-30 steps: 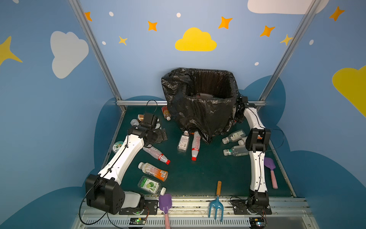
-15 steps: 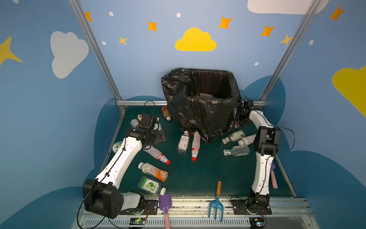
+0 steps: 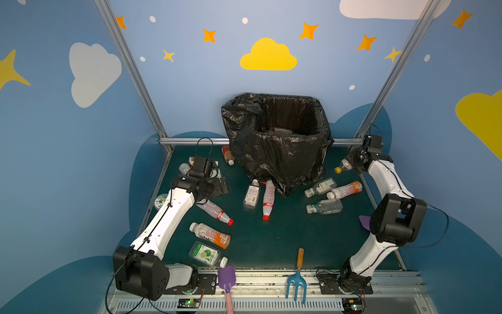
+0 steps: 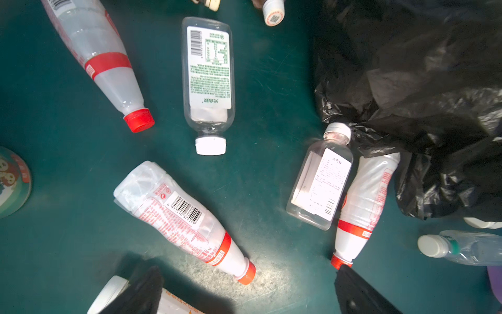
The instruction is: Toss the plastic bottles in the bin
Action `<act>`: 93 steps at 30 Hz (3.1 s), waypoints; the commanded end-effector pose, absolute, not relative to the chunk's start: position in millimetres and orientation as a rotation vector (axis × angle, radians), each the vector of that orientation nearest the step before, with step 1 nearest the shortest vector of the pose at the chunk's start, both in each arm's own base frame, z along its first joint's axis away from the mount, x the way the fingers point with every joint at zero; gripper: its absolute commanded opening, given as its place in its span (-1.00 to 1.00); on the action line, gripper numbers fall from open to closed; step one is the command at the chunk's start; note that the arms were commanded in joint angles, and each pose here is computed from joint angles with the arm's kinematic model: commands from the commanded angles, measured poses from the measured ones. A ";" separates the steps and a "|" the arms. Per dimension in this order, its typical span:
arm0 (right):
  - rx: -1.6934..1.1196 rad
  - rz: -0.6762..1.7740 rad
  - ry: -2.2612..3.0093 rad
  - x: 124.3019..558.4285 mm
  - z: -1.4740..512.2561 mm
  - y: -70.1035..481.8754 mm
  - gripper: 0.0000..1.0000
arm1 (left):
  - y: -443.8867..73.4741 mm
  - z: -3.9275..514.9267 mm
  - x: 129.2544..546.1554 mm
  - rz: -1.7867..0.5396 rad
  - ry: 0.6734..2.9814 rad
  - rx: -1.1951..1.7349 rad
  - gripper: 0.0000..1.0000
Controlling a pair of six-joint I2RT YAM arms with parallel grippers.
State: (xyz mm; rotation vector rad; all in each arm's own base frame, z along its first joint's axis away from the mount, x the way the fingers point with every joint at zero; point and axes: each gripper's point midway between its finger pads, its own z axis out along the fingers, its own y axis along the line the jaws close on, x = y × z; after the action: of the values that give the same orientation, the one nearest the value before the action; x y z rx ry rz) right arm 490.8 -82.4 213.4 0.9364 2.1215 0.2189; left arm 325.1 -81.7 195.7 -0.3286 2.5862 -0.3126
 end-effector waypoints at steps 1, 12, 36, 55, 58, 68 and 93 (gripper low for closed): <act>0.794 0.210 1.959 468.5 277.6 -74.9 -0.45 | -83.3 213.1 328.5 -0.347 2.526 -0.304 0.99; 0.291 0.222 1.413 330.8 480.9 10.9 -0.41 | -82.3 250.4 328.5 -0.397 2.382 -0.305 0.99; -0.048 0.513 1.501 413.6 577.2 144.1 0.71 | -56.4 271.0 304.7 -0.282 2.379 -0.420 0.98; -0.590 1.095 2.111 310.1 341.0 272.4 0.51 | 12.3 161.0 231.7 -0.067 2.636 -1.064 0.89; -0.629 1.201 2.157 304.6 322.7 297.6 0.51 | 38.9 166.4 248.6 -0.023 2.613 -1.107 0.88; -0.774 1.151 2.256 304.8 313.7 307.8 0.53 | 82.4 166.0 339.5 0.067 2.640 -1.098 0.94; -0.556 1.005 2.273 356.5 312.8 301.0 0.53 | 95.4 67.5 495.9 -0.209 2.638 -1.213 0.81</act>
State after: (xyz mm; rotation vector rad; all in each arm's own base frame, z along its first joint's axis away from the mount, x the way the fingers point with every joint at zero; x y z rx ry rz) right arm 345.1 304.5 306.1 -0.5878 2.3028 1.0363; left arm 492.2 95.2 68.7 -1.1983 2.6401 -0.1868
